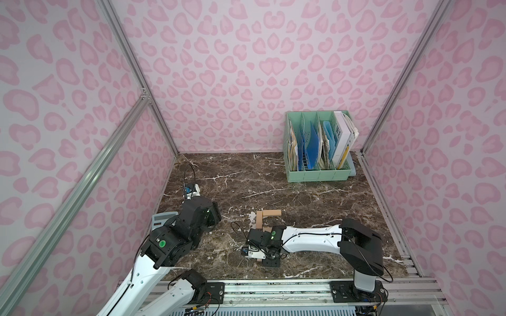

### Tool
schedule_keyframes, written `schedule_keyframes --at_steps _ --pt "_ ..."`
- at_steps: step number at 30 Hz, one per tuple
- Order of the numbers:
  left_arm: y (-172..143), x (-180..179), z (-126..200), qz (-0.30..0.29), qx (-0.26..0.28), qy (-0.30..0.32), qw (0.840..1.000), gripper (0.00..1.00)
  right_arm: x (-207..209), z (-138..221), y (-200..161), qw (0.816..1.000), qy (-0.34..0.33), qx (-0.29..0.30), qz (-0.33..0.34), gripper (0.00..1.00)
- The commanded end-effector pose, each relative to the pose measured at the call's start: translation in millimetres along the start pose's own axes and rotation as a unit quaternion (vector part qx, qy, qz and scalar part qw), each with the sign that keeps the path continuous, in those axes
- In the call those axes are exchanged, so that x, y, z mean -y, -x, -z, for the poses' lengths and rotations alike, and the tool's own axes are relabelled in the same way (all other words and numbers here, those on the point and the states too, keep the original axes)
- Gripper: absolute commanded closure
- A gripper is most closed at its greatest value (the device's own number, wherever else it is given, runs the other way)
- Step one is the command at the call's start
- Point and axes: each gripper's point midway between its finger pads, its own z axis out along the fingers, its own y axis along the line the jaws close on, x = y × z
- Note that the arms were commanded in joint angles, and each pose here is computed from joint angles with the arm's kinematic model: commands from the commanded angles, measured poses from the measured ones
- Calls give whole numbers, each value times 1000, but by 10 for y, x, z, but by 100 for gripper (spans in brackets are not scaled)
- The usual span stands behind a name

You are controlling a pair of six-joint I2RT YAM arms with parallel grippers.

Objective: Assemble the number 6 with building blocks
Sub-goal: Assemble the building block at the center of the board.

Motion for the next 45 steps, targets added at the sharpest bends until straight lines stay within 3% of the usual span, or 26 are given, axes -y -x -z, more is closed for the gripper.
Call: schedule_keyframes --at_steps 1,30,45 --pt "6 -8 -3 4 2 2 1000 34 14 8 -43 1000 -4 -10 3 62" --pt "13 6 -13 6 4 -1 1000 34 51 -4 2 1000 -11 -13 10 62" --pt "-2 -9 -11 9 4 -1 1000 34 99 -7 -5 1000 -24 -17 10 56"
